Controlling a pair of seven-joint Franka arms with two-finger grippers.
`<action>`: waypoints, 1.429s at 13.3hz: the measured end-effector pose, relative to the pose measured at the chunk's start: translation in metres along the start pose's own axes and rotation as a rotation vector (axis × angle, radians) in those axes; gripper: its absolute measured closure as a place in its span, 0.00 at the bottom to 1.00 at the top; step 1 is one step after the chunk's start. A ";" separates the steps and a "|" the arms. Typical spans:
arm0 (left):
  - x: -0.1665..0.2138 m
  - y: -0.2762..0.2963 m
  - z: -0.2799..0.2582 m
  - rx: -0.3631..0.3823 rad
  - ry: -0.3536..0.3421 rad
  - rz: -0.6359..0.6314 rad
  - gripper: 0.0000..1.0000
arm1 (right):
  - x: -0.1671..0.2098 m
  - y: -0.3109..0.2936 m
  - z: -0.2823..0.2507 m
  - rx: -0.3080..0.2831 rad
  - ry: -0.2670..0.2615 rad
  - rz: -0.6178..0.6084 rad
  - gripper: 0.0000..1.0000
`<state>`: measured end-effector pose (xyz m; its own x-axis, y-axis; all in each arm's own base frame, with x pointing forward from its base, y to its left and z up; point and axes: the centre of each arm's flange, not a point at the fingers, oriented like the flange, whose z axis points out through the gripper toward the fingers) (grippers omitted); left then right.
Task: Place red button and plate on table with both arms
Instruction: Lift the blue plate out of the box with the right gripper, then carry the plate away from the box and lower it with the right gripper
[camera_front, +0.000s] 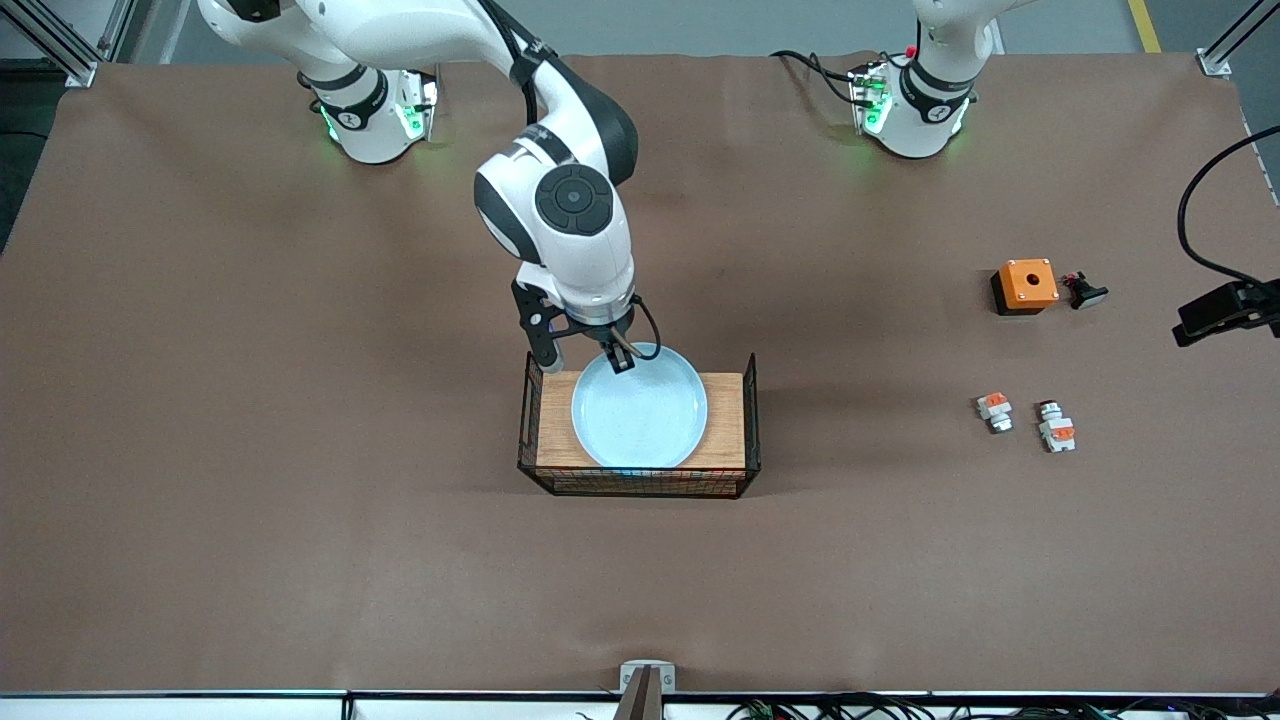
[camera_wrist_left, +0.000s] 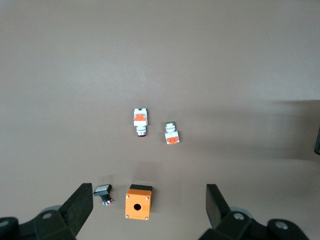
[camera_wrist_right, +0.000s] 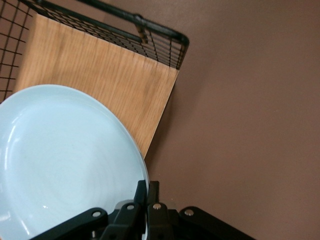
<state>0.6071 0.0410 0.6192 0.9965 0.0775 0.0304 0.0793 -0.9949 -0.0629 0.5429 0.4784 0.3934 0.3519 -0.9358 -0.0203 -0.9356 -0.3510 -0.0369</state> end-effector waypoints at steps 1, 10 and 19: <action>-0.006 0.001 -0.007 0.006 -0.010 -0.012 0.00 | 0.001 0.001 -0.009 -0.007 0.004 0.001 0.97; -0.027 0.003 -0.020 0.024 -0.074 -0.044 0.00 | 0.049 0.054 -0.145 -0.153 0.060 -0.206 0.97; -0.038 0.022 -0.025 0.008 -0.085 -0.027 0.00 | 0.264 0.087 -0.214 -0.257 -0.034 -0.650 0.97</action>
<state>0.5708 0.0148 0.6417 0.9925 0.1102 -0.0529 0.1063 -0.9917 -0.0717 0.5485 0.1940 0.5982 0.8392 -0.5335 -0.1057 -0.5105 -0.8398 0.1848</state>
